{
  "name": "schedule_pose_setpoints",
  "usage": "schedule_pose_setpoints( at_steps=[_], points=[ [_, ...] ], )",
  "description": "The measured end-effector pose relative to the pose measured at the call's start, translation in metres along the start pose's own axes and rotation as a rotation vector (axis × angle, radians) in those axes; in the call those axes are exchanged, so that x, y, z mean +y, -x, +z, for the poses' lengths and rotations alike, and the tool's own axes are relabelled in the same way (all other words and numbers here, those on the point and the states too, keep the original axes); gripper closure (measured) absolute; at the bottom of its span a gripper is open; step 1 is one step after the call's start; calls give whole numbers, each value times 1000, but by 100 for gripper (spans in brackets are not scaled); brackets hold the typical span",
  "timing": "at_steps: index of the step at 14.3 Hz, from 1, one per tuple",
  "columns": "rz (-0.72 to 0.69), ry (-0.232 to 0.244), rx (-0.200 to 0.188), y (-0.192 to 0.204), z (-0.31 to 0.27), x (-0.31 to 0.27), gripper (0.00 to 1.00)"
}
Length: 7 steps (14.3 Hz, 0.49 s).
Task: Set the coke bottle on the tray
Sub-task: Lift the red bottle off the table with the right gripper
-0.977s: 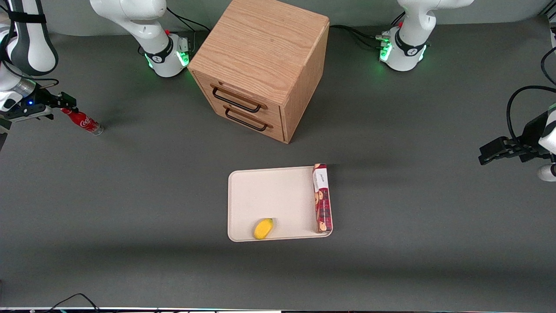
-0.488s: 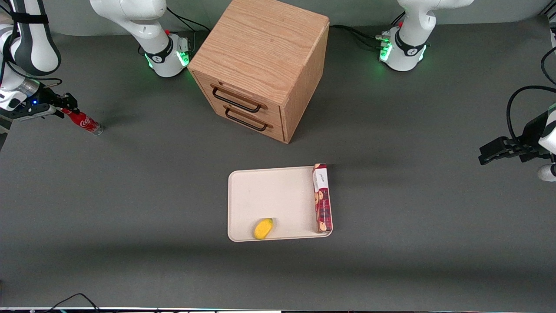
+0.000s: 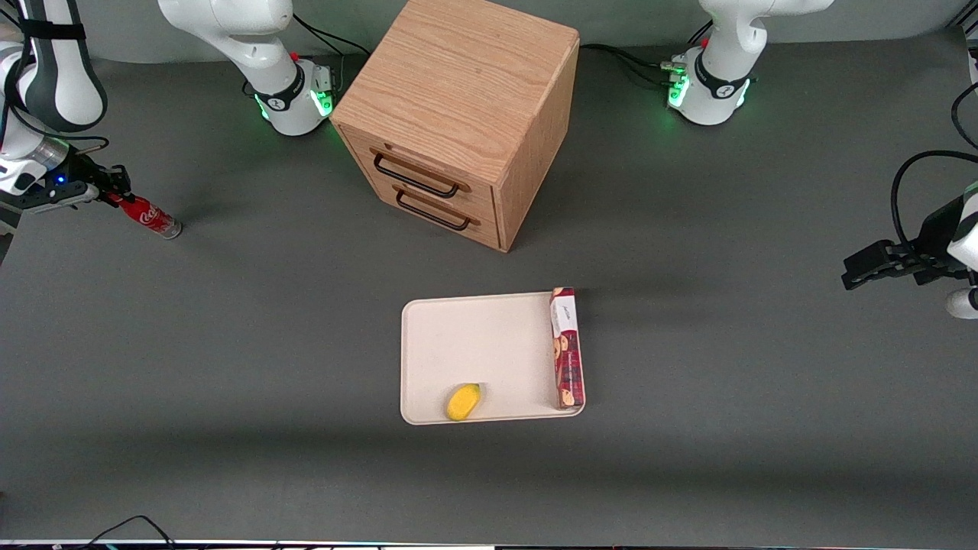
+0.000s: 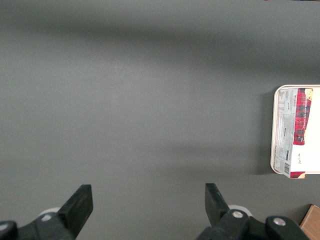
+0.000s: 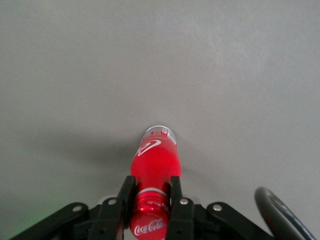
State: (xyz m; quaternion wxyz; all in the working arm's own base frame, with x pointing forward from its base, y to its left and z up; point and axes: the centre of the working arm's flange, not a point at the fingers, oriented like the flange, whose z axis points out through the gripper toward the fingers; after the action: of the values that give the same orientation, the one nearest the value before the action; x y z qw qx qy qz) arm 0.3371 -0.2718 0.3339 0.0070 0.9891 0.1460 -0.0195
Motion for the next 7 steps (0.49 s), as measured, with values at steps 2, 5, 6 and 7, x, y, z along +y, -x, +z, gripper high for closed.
schedule_pose_setpoints(
  at_steps=[2, 5, 6, 7],
  points=[
    [-45, -9, -30, -21, -43, -7, 68],
    [-100, 21, -37, -57, -145, -16, 68],
    [-111, 18, -20, -71, -181, -24, 68],
    [-130, 16, -2, -85, -217, -35, 68]
  ],
)
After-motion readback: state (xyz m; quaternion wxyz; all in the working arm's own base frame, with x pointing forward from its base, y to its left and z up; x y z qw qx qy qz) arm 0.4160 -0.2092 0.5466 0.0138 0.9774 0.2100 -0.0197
